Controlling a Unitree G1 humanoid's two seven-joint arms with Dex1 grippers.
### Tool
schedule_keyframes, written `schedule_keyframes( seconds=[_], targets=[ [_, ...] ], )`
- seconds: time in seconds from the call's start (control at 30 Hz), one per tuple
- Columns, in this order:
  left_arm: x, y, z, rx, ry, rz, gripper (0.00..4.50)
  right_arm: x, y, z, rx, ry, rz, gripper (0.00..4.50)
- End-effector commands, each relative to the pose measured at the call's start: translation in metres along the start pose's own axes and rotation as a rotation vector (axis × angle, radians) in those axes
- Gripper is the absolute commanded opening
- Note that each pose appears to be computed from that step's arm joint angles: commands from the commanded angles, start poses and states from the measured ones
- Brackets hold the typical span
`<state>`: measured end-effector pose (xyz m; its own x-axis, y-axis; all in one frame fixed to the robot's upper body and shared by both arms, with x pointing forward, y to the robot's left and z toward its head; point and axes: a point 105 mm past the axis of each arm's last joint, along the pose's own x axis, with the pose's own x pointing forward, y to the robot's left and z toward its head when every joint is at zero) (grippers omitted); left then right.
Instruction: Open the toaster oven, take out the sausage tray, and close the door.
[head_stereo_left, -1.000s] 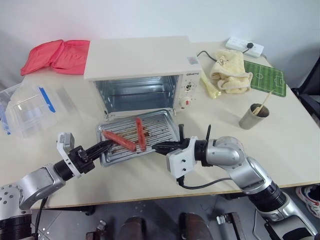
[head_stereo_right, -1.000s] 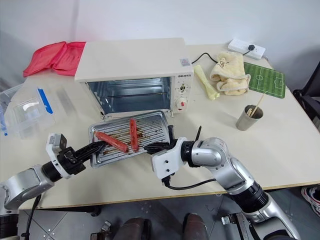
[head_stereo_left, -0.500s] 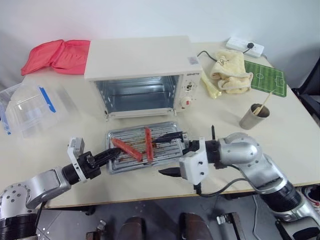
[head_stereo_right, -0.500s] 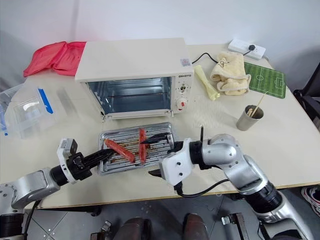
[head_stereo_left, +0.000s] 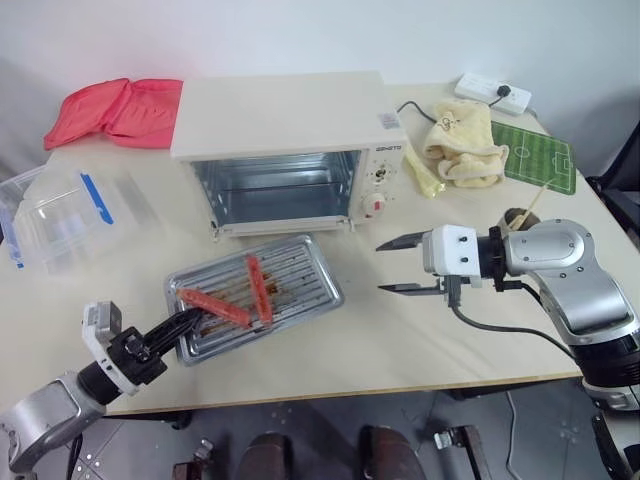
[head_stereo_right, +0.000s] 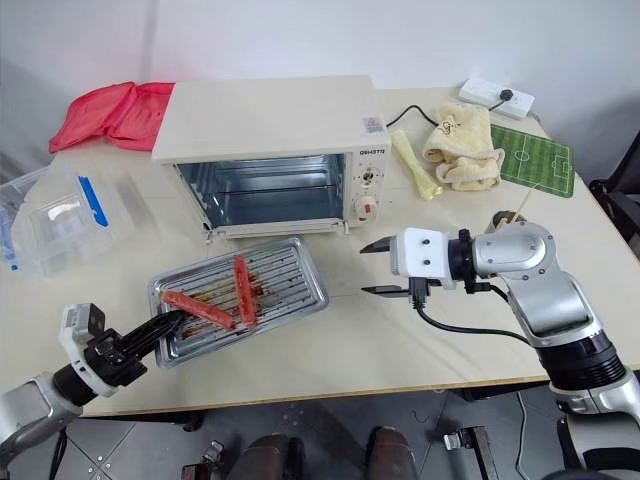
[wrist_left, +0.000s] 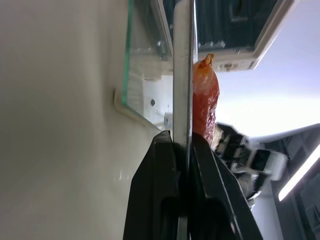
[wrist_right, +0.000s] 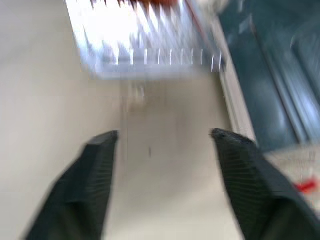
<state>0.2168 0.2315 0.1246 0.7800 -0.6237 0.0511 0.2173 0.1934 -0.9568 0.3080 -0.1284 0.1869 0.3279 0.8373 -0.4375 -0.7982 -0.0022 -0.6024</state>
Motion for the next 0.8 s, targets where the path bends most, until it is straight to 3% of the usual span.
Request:
schedule_keyframes(
  seconds=[0.03, 0.17, 0.2, 0.43, 0.8],
  targets=[
    [-0.007, -0.013, 0.001, 0.046, -0.054, -0.038, 0.0, 0.0, 0.004, -0.008, -0.018, 0.002, 0.006, 1.5],
    [-0.023, -0.008, -0.003, 0.033, -0.145, -0.005, 0.0, 0.012, 0.004, -0.031, 0.031, 0.019, -0.019, 0.14],
    [-0.025, -0.008, -0.005, 0.03, -0.157, 0.0, 0.0, 0.014, 0.003, -0.034, 0.033, 0.02, -0.03, 0.06],
    [-0.057, -0.004, -0.008, 0.03, -0.317, 0.077, 0.0, 0.037, 0.012, -0.05, 0.082, -0.012, -0.008, 0.06],
    [-0.097, -0.002, 0.008, 0.047, -0.528, 0.147, 0.0, 0.065, 0.011, -0.042, 0.096, -0.092, -0.008, 0.06]
  ],
)
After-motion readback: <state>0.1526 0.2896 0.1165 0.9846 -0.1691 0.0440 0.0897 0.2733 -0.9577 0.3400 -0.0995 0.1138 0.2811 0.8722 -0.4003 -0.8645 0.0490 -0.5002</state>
